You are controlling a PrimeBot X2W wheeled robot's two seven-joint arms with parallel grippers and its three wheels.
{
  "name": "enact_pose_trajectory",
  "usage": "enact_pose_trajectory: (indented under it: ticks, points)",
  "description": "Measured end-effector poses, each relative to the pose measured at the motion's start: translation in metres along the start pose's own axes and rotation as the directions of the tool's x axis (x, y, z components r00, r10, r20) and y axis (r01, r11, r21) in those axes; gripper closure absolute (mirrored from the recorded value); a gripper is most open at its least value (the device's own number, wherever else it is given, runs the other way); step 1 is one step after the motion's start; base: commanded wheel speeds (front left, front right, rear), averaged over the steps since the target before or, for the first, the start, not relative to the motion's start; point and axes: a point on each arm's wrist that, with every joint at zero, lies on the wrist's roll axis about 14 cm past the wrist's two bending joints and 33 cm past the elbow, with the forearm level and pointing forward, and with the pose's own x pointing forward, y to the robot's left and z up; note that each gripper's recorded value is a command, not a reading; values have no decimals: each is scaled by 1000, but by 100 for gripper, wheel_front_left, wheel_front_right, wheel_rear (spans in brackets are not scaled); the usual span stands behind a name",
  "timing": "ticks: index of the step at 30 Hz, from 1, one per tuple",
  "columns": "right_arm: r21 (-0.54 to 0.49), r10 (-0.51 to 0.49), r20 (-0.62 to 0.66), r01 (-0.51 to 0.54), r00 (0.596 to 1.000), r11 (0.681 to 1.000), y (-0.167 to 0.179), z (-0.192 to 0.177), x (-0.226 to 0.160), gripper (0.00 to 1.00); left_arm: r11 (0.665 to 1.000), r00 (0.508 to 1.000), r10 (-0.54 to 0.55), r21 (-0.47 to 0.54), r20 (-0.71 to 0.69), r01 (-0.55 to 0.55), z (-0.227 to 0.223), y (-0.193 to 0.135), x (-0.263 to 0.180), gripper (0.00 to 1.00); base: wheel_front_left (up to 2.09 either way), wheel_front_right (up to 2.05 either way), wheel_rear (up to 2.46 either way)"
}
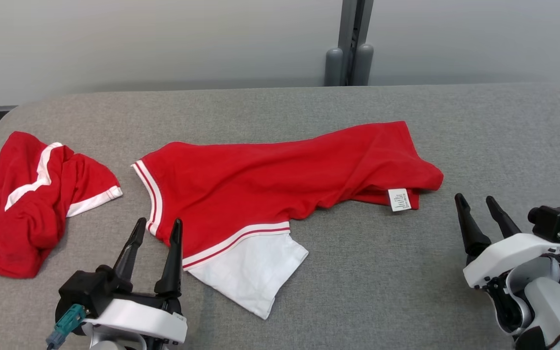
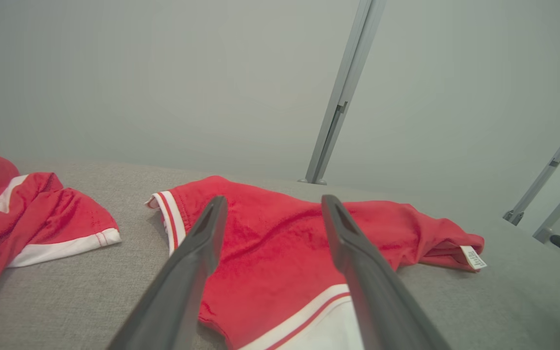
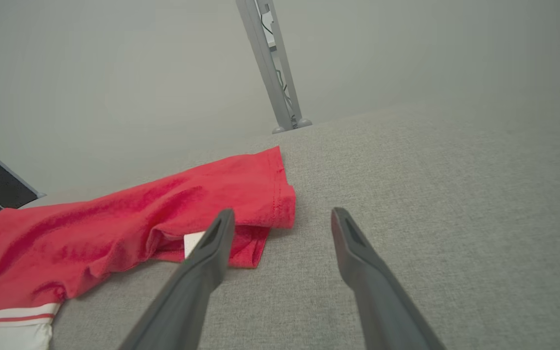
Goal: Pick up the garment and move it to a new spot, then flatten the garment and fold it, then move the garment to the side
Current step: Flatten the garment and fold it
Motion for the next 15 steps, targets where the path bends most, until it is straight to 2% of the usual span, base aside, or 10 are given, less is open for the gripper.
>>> enact_pose_trajectory:
  ticks: [15]
  points:
    - [42,28,-230,-18,973,999,13,-36,46,0,998,998,65,13,-11,-64,-1,23,-6,0,0,0,0]
